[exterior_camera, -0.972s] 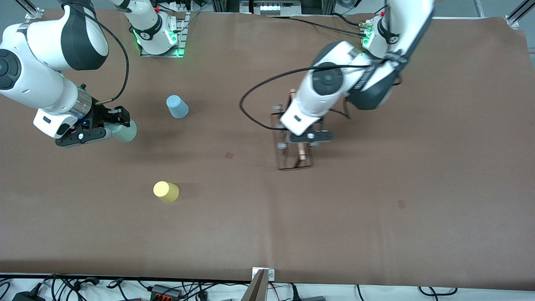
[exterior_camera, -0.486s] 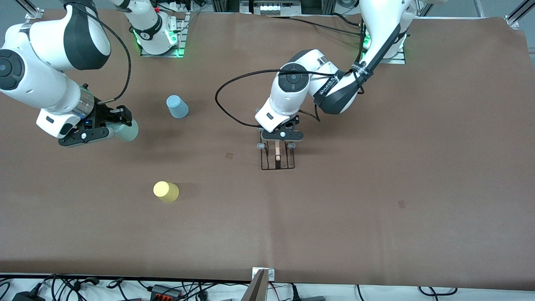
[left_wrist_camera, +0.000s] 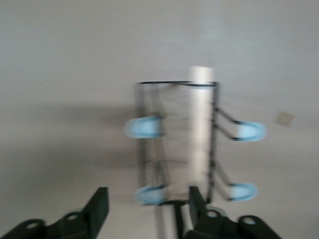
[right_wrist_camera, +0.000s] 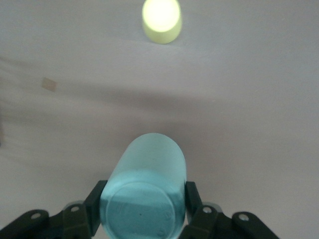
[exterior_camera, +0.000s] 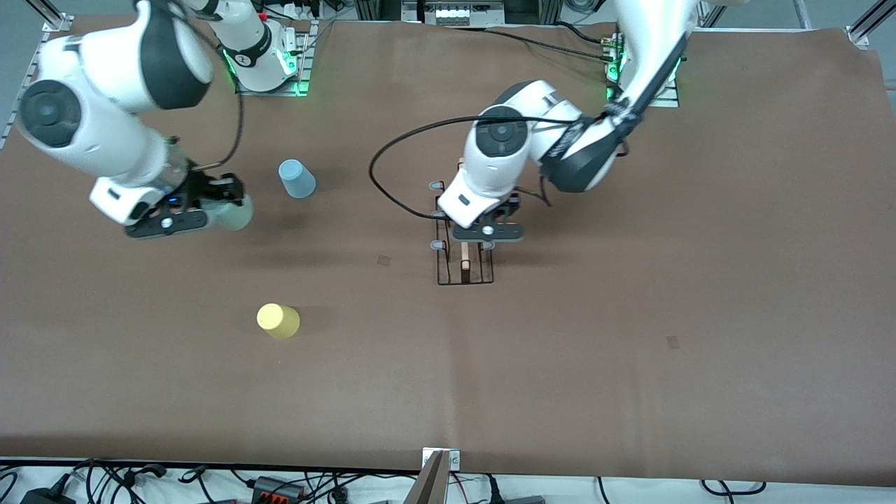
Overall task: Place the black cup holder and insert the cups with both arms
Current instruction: 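Lower the black holder onto the table and open the left gripper, then hang the teal cup with the right gripper while the left gripper withdraws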
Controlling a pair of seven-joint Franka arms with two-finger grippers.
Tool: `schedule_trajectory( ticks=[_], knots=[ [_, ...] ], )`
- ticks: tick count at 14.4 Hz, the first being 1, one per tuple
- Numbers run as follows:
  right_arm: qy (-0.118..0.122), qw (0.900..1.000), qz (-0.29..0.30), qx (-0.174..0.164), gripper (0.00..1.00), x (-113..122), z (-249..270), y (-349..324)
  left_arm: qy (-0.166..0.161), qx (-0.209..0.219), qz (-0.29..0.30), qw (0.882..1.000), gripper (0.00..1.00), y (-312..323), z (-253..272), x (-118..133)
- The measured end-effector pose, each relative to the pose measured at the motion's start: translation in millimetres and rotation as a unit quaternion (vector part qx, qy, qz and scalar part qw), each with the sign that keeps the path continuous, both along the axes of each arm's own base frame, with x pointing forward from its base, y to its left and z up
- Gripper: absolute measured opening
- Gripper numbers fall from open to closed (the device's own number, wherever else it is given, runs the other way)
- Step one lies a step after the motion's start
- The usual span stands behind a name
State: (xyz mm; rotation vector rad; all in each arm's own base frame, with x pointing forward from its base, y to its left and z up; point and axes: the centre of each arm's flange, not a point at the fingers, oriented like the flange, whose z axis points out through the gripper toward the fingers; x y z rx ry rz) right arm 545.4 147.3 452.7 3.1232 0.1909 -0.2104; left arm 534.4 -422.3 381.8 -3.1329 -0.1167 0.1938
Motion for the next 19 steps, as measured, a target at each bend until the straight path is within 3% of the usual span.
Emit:
schedule_trajectory(
  ticks=[2,3,6,9,13,16,19],
  knots=[
    [-0.008,1.000,-0.018,-0.002,0.67,-24,6,55,0.022,0.034,-0.003,0.999,0.97,43,48,9],
    [-0.011,0.999,-0.037,0.007,0.67,-36,10,80,0.035,0.047,-0.012,0.998,1.00,70,73,15],
    [-0.034,0.994,-0.101,0.036,0.67,-72,12,152,0.051,0.040,-0.050,0.997,1.00,175,126,51],
    [-0.061,0.984,-0.159,0.059,0.67,-109,-15,224,0.044,0.021,-0.030,0.998,1.00,284,144,87],
    [-0.088,0.976,-0.194,0.041,0.67,-139,-64,284,0.039,0.008,-0.004,0.999,1.00,380,152,101],
    [-0.090,0.973,-0.207,0.043,0.67,-139,-73,303,0.003,0.008,-0.010,1.000,1.00,411,165,99],
    [-0.091,0.971,-0.214,0.052,0.67,-134,-69,315,-0.053,0.010,-0.020,0.998,1.00,420,170,70]
  ],
)
